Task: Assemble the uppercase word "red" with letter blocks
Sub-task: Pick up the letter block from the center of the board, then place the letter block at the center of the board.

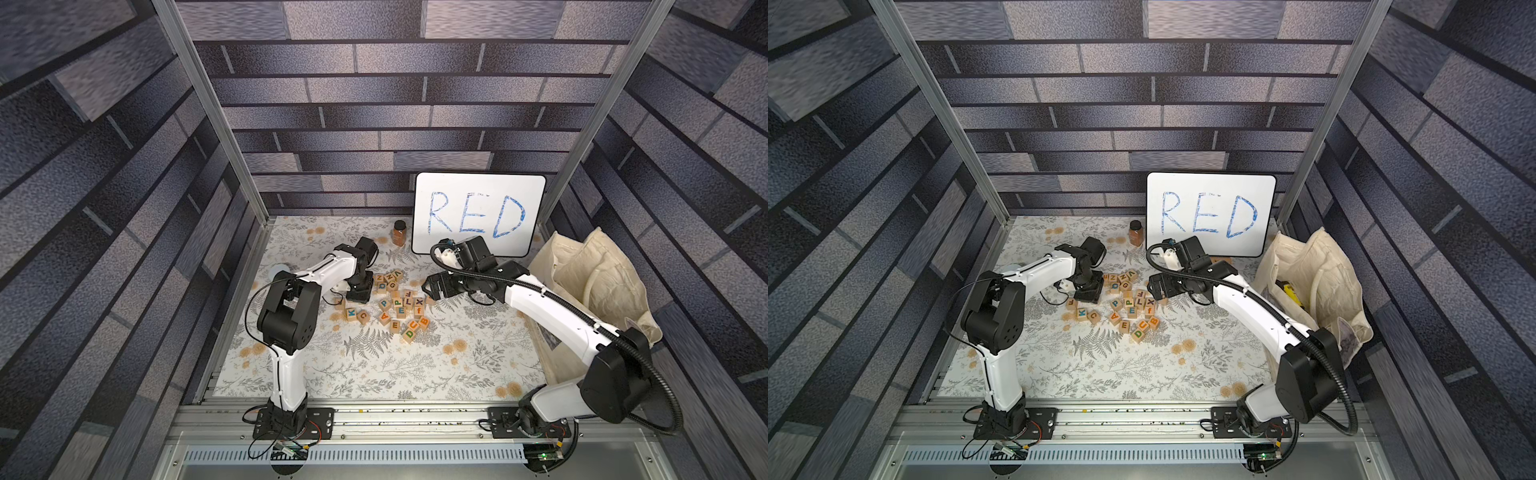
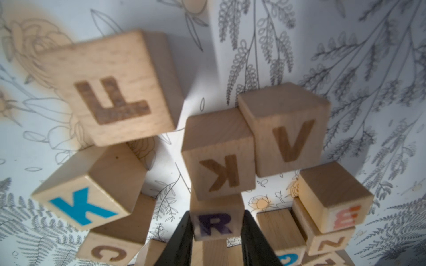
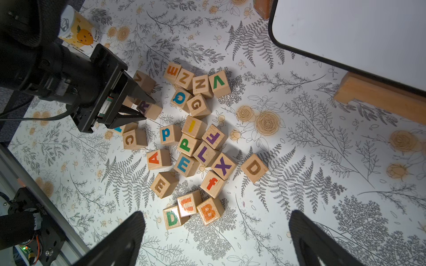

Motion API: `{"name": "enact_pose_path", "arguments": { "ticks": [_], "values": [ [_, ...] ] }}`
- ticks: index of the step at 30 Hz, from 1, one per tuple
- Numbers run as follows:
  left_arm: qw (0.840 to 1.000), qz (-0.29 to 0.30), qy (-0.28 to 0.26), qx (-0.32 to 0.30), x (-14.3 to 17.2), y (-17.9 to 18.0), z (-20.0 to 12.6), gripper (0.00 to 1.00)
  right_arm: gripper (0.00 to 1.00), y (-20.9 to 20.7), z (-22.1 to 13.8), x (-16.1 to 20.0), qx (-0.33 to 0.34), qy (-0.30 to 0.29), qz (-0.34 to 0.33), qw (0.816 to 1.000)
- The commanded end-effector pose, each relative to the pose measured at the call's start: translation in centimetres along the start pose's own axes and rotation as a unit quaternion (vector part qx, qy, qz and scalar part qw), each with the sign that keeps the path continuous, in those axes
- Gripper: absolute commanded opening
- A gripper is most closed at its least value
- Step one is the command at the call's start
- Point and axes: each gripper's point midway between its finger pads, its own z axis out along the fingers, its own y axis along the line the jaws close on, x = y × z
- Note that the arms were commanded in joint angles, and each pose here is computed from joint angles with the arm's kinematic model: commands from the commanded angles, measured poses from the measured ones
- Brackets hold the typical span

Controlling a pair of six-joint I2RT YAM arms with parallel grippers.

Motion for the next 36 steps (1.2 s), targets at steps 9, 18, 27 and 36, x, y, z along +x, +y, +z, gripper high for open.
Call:
{"name": "enact_pose_path", "arguments": {
  "ticks": [9,18,27,36],
  "values": [
    [0.998,0.042,-0.036,-0.015,-0.4,0.5,-2.0,0.14,1.0,-0.2,0.1,0.8,0.01,0.012,-0.006,1.0],
    [0.987,0.146,-0.066,-0.02,-0.3,0.0,-4.0,0.14,1.0,0.5,-0.5,0.8,-0.009,0.006,-0.001,1.0],
    [0.953,0.289,-0.087,-0.017,-0.6,-0.7,-5.5,0.14,1.0,1.8,-1.0,0.6,-0.043,-0.001,0.015,0.999],
    [0.89,0.447,-0.089,-0.005,-0.1,-1.9,-6.2,0.15,1.0,2.6,-1.3,0.6,-0.068,-0.008,0.032,0.997]
  ]
}}
